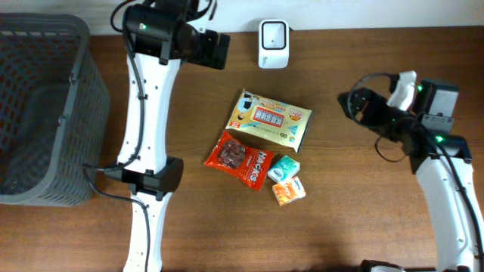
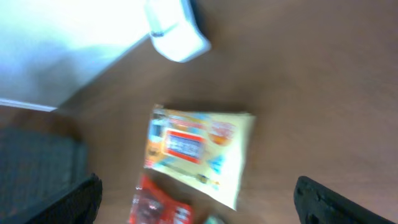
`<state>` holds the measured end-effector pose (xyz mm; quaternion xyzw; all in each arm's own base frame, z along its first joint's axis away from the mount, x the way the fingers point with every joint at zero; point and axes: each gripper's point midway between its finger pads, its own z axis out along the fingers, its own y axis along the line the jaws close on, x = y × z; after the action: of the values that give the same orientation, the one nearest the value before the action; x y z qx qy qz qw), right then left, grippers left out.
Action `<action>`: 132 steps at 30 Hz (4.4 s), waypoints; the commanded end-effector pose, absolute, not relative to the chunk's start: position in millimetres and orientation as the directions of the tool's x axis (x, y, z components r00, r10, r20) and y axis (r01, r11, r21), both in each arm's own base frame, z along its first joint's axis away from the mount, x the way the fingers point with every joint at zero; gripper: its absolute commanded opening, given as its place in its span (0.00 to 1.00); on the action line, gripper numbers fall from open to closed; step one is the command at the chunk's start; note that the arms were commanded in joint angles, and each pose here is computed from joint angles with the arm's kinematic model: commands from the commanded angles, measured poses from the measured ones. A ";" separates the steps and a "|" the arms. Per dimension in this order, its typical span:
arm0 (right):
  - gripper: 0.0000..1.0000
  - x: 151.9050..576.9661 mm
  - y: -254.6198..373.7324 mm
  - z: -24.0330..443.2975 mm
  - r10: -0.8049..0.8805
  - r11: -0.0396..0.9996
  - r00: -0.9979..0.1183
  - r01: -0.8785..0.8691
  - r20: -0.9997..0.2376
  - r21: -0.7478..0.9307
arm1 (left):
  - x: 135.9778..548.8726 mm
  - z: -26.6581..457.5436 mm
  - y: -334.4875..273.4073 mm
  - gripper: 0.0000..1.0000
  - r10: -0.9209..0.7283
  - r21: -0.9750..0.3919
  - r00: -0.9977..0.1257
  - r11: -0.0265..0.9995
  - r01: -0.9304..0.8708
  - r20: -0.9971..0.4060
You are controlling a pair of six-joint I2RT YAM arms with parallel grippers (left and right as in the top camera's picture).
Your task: Scan the item barcode
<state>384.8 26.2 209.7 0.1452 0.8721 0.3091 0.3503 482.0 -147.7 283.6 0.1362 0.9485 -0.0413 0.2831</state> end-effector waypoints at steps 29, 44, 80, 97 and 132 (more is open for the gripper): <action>0.84 435.7 167.9 80.4 -0.745 0.595 -0.574 -0.802 -0.341 0.050 | 491.2 230.8 -98.1 0.99 0.122 -0.021 -0.913 0.990 0.141 -0.390; 0.84 437.7 189.0 18.3 -0.888 0.452 -0.433 -0.884 -0.156 -0.119 | 490.4 226.6 -97.8 0.99 0.123 -0.020 -0.918 0.990 0.141 -0.376; 0.04 503.1 179.6 91.8 -0.418 0.891 -0.815 -0.455 -0.401 -0.004 | 491.2 226.3 -94.1 0.99 0.123 0.000 -0.918 0.991 0.133 -0.377; 0.04 612.9 169.2 188.1 -0.067 0.994 -0.603 -0.110 -0.795 -0.001 | 491.2 226.3 -94.6 0.99 0.123 -0.002 -0.918 0.991 0.134 -0.376; 0.04 496.9 -159.6 275.5 0.279 0.787 -0.636 0.580 -0.719 -0.208 | 491.2 226.3 -94.6 0.99 0.123 -0.002 -0.918 0.991 0.134 -0.376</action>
<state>521.0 -91.7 308.0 0.1964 0.8605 -0.2203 0.4154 490.0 -95.2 233.5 0.0706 0.9772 -0.0175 0.1995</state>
